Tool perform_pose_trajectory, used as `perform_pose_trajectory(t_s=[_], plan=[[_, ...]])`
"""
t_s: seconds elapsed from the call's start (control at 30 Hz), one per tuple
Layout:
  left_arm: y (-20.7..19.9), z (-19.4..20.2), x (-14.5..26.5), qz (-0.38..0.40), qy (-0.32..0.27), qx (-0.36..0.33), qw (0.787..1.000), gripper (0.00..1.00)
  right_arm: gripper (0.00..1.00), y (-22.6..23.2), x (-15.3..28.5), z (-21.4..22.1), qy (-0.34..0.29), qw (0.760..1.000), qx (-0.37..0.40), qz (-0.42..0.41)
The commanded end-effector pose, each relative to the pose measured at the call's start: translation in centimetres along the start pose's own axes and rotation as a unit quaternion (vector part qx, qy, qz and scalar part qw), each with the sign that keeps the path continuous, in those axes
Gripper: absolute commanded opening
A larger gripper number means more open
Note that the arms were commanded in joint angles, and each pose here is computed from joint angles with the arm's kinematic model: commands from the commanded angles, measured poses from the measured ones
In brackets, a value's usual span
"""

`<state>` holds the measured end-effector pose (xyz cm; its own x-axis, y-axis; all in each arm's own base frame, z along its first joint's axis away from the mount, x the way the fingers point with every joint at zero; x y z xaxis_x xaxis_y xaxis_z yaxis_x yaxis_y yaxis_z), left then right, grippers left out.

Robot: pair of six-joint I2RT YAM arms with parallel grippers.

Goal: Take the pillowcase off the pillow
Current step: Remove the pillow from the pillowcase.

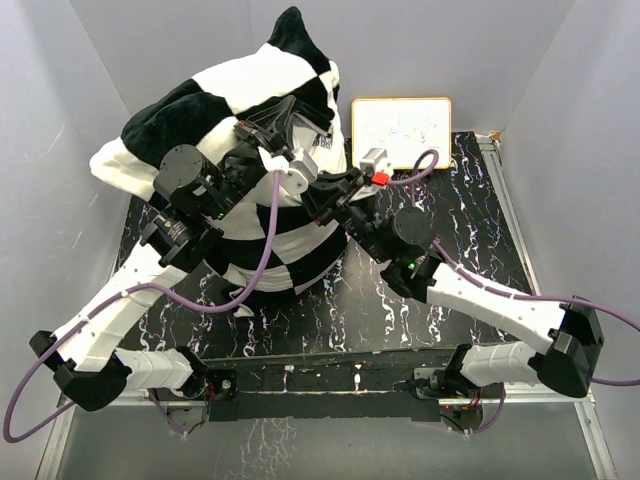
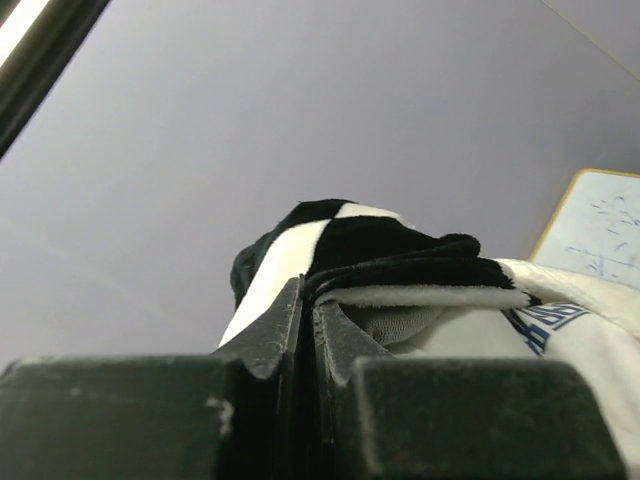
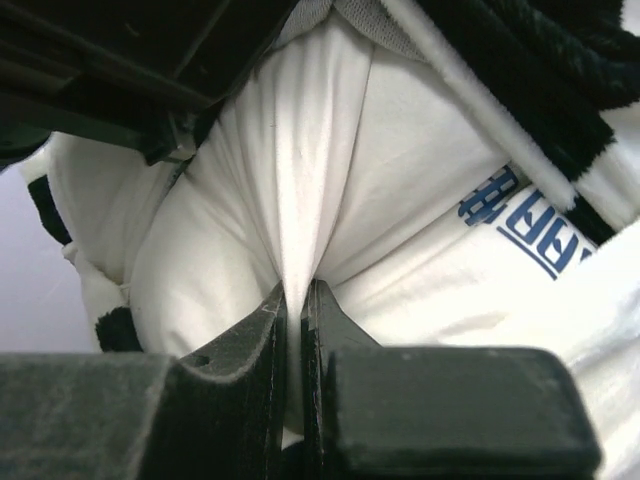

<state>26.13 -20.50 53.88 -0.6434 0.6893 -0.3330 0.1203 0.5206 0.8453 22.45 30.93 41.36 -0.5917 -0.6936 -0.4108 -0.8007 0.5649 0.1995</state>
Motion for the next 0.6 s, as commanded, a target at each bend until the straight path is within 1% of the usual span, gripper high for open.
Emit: perform_pose_trajectory(t_s=[0.0,0.07,0.1,0.13,0.17,0.2,0.23,0.27,0.3,0.33,0.37,0.4,0.47,0.5,0.53,0.57], plan=[[10.6,-4.8,3.4,-0.251,-0.091,-0.08,0.96,0.03,0.08,1.4,6.0,11.4,0.224,0.974,-0.04,-0.022],[10.6,-3.9,2.9,-0.254,-0.055,-0.068,0.963,0.11,0.08,1.2,6.7,11.2,0.221,0.974,-0.043,-0.015],[10.2,-3.2,2.3,-0.245,-0.032,-0.053,0.968,0.22,0.08,1.1,7.0,11.1,0.221,0.974,-0.043,-0.012],[10.1,-2.5,2.1,-0.234,-0.001,-0.032,0.972,0.28,0.08,1.1,7.3,11.0,0.22,0.974,-0.044,-0.01],[9.6,-1.5,1.2,-0.215,0.034,0.002,0.976,0.37,0.08,1.1,7.6,11.0,0.219,0.975,-0.044,-0.009],[8.7,-0.6,0.4,-0.189,0.072,0.038,0.979,0.4,0.08,1.0,7.8,10.8,0.218,0.975,-0.043,-0.007],[8.1,0.1,-0.1,-0.164,0.107,0.07,0.978,0.41,0.08,0.9,8.0,10.8,0.218,0.975,-0.042,-0.003],[6.4,1.2,-1.0,-0.121,0.152,0.095,0.976,0.39,0.08,0.9,8.1,10.6,0.217,0.975,-0.042,-0.002],[5.8,1.7,-1.3,-0.089,0.185,0.115,0.972,0.36,0.08,0.9,8.3,10.4,0.214,0.976,-0.042,0.0],[4.3,2.3,-1.5,-0.05,0.217,0.137,0.965,0.3,0.08,0.8,8.4,10.2,0.212,0.976,-0.04,0.002],[2.1,3.2,-1.3,0.001,0.255,0.158,0.954,0.24,0.08,0.7,8.5,9.9,0.209,0.977,-0.039,0.004],[0.6,3.5,-1.1,0.033,0.277,0.18,0.943,0.2,0.08,0.7,8.6,9.6,0.206,0.978,-0.037,0.005],[-2.4,4.0,-0.8,0.098,0.312,0.225,0.918,0.09,0.08,0.6,8.8,8.8,0.198,0.98,-0.033,0.01],[-3.6,4.1,-0.5,0.123,0.327,0.248,0.903,0.02,0.08,0.6,8.9,8.4,0.193,0.981,-0.031,0.012],[-5.1,4.2,-0.1,0.154,0.343,0.269,0.887,0.0,0.08,0.5,9.0,7.8,0.186,0.982,-0.029,0.016],[-6.4,4.2,0.3,0.184,0.356,0.29,0.869,0.0,0.08,0.4,9.1,7.5,0.182,0.983,-0.027,0.017]])
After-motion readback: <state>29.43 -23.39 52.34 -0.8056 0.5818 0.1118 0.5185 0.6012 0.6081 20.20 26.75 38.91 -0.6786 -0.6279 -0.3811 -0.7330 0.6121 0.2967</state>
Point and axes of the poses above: each gripper's point midway between its finger pads, its own x axis back along the fingers, its own y axis along the line the jaws close on, z = x × y, the point moved 6 cm from there along x, back along the fingers, and after that the axes turned 2 degrees about -x, right-handed, at the moved point
